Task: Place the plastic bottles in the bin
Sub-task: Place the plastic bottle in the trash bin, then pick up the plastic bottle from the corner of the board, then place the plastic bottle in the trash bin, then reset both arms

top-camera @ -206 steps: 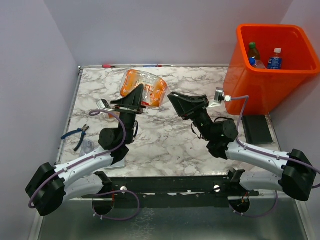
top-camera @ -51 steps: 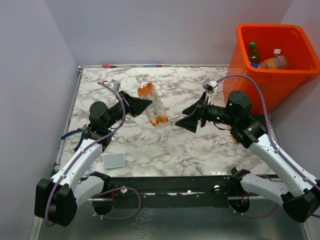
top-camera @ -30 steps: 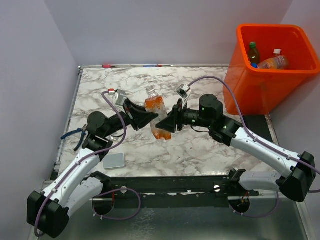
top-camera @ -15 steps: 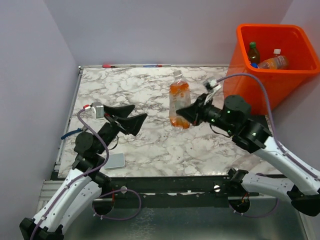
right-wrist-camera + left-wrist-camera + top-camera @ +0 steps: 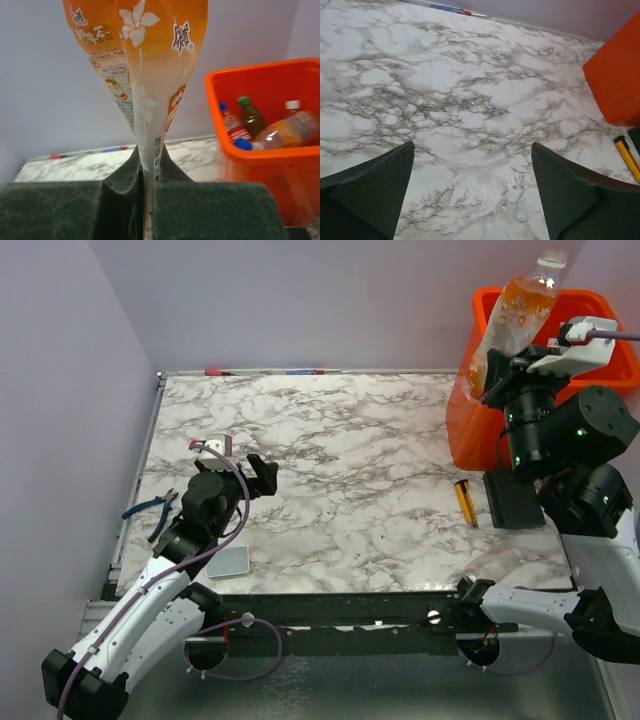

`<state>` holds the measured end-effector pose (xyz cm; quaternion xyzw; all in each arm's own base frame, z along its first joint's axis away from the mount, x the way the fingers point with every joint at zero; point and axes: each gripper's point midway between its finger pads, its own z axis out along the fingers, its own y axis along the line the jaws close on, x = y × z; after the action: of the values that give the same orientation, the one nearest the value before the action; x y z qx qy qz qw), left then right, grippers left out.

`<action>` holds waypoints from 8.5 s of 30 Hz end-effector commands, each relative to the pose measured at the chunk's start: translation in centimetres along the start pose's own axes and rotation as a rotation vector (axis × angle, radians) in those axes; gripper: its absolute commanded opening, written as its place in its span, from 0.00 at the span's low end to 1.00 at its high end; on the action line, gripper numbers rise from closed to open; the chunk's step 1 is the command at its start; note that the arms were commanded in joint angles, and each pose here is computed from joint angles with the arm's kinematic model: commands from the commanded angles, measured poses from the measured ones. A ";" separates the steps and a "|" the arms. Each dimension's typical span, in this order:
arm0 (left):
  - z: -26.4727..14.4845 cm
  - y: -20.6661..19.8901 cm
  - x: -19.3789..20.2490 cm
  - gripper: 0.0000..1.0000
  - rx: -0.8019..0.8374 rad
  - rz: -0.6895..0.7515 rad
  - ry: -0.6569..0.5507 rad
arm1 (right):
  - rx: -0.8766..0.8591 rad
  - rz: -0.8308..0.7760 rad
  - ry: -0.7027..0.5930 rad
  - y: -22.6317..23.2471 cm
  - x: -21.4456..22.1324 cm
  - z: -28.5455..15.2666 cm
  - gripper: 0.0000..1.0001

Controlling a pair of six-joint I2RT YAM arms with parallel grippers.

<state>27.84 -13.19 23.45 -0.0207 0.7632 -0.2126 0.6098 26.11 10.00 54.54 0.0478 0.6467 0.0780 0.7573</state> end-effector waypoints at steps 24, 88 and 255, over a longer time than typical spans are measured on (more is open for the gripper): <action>-2.5 6.9 0.5 0.99 -0.362 -0.076 -0.098 | 0.703 0.294 0.011 -25.6 7.9 20.0 0.00; -13.4 23.5 12.3 0.99 -1.505 -0.423 0.546 | -0.703 0.563 0.684 11.6 32.6 -6.6 1.00; 0.9 7.9 -0.1 0.99 -0.564 -0.105 -0.081 | -0.220 0.428 0.405 2.9 24.5 -0.1 1.00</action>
<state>30.55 -6.90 19.81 -0.2184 0.7708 -0.0505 0.5963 31.24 18.32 31.90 0.0054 0.7539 0.2748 0.5968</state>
